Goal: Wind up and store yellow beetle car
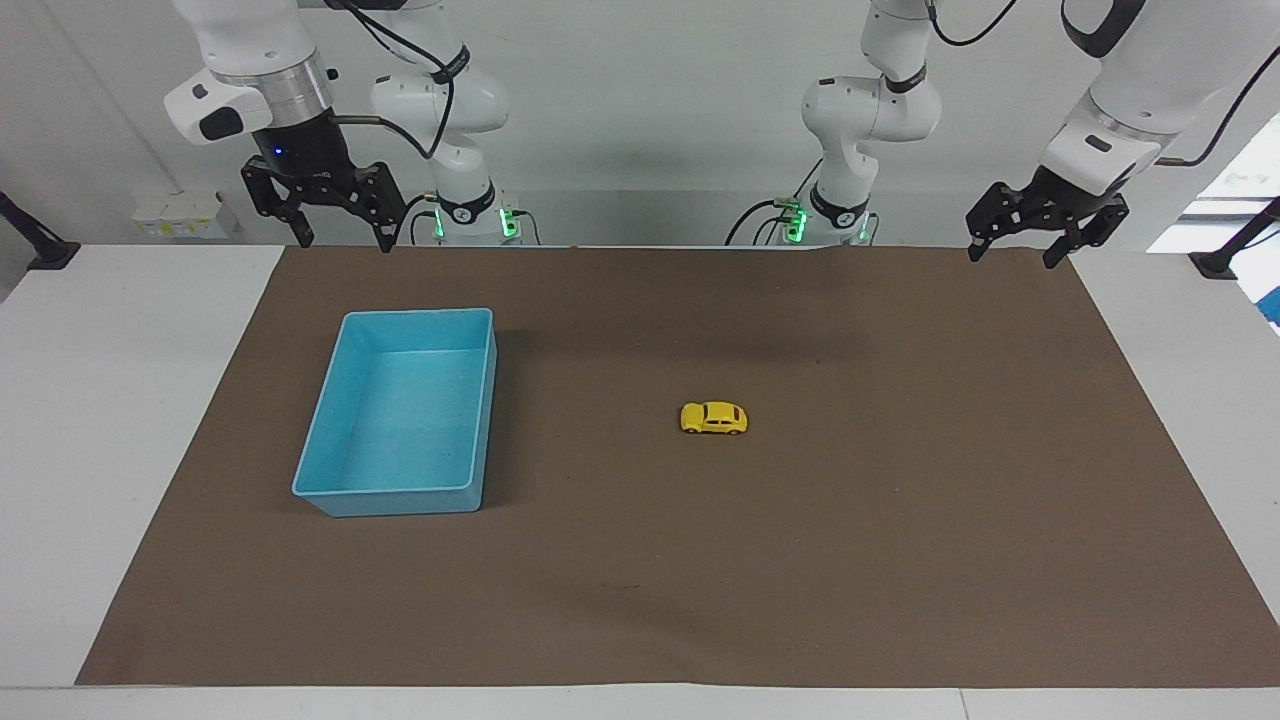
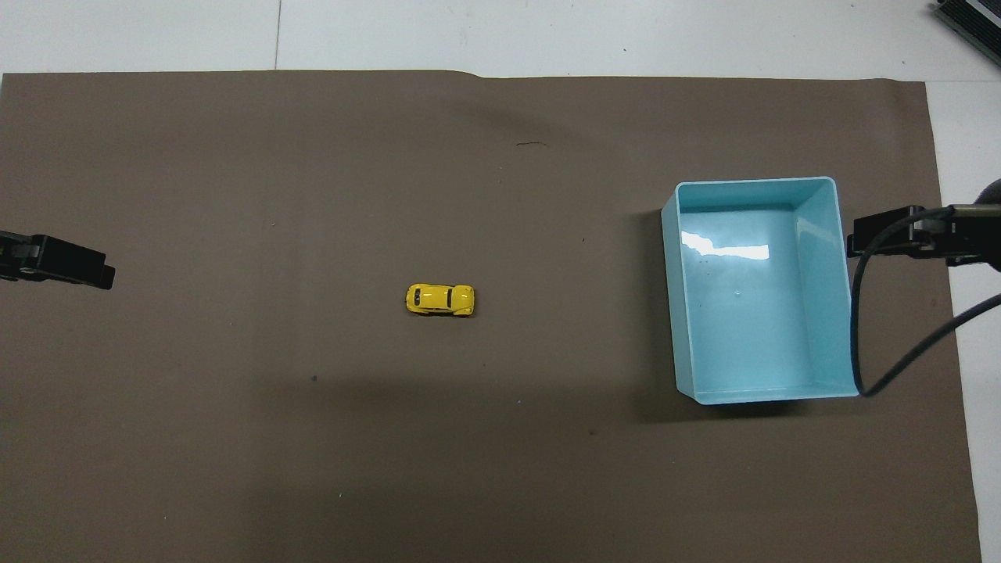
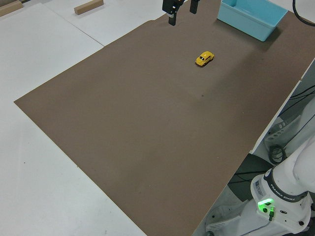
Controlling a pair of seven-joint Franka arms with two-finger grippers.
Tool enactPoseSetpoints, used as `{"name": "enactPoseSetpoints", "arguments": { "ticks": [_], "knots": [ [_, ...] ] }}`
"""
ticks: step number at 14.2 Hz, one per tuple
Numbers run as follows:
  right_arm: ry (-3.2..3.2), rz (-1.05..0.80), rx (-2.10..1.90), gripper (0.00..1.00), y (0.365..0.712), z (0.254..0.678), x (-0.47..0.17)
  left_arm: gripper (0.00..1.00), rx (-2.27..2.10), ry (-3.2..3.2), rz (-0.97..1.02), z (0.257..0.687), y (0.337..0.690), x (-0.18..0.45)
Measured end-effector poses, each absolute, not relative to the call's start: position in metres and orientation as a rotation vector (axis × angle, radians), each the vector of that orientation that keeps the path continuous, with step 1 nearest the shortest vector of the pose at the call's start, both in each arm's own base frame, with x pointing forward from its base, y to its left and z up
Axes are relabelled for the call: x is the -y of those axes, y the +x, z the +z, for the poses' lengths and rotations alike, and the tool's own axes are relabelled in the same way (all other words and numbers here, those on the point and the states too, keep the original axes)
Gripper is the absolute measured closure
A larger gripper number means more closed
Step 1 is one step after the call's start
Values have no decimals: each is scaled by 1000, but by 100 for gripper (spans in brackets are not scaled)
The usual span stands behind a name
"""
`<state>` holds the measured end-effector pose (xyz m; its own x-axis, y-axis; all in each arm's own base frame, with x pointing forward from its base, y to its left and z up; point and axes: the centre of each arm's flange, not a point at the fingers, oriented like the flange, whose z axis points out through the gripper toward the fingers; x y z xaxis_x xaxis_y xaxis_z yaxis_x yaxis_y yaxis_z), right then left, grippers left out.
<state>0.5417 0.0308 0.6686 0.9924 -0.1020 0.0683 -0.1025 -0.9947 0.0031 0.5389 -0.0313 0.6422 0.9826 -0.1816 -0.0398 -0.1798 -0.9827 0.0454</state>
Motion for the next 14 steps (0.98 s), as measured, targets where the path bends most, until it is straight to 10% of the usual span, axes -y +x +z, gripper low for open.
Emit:
{"name": "enactPoseSetpoints", "arguments": {
  "ticks": [14],
  "knots": [
    [3129,107,166,0,542,669,-29,0,1184,2852,-47,642,539,35]
  ]
}}
